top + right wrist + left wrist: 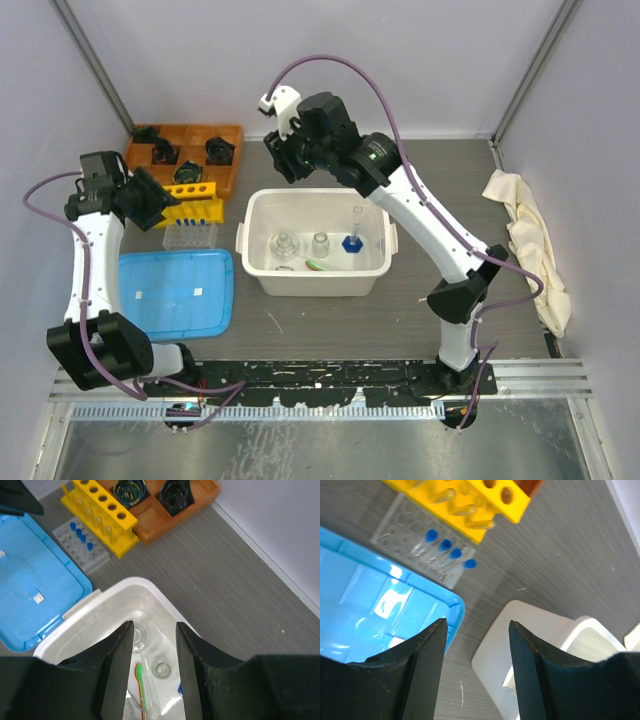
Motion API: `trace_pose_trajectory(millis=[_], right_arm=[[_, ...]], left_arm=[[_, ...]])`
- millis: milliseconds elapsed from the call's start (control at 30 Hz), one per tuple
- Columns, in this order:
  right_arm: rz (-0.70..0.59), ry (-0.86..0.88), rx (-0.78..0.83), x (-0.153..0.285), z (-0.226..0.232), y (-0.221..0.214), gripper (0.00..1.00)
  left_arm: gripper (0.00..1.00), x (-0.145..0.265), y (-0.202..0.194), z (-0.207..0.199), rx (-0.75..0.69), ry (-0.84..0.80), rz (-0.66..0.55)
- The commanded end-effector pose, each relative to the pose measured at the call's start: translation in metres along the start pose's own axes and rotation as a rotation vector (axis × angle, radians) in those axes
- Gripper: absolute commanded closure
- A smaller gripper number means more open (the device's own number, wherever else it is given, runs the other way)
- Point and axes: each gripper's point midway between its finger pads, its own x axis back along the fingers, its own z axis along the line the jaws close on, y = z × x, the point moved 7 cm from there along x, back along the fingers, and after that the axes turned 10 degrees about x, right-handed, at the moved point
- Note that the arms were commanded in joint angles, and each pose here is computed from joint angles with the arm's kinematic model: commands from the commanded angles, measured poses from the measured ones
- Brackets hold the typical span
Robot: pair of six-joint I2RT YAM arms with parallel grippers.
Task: Organize the chemistry lab equipment
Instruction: Pick up the storage box lid at the center of the board.
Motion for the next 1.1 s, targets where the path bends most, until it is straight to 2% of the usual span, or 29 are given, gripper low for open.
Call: trace_pose_trajectory(millis=[0, 133, 233, 367, 467, 667, 833, 933, 1067], right_arm=[[-0.113, 0.014, -0.045, -0.012, 0.0, 0.027, 0.55], [-0.116, 0.016, -0.041, -0.015, 0.001, 0.025, 0.55], [-0.103, 0.025, -0.042, -0.019, 0.001, 0.02, 0.55], [-0.098, 0.036, -0.043, -0.02, 0.001, 0.017, 0.55], [-0.089, 0.041, -0.044, -0.023, 0.001, 0.014, 0.54], [-0.071, 0.049, -0.056, -0.031, -0.003, 0.006, 0.54], [-0.062, 0.06, -0.067, -0.037, -0.007, 0.0, 0.54], [-0.085, 0.134, -0.097, -0.042, 0.002, 0.004, 0.54], [-0.123, 0.238, -0.142, -0.044, 0.015, 0.014, 0.54]], left_arm=[[0.46, 0.014, 0.002, 0.032, 0.03, 0.154, -0.07], [0.49, 0.023, -0.004, 0.053, 0.077, 0.238, -0.116], [0.49, 0.025, -0.002, 0.077, 0.168, 0.323, -0.155], [0.49, 0.018, -0.005, 0.101, 0.276, 0.392, -0.164], [0.51, 0.007, -0.008, 0.108, 0.327, 0.374, -0.13], [0.56, -0.011, -0.016, 0.098, 0.312, 0.248, 0.003], [0.57, -0.013, -0.032, 0.111, 0.299, 0.304, 0.049], [0.57, -0.007, -0.04, 0.117, 0.318, 0.338, 0.03], [0.54, 0.005, -0.037, 0.133, 0.339, 0.458, -0.067]])
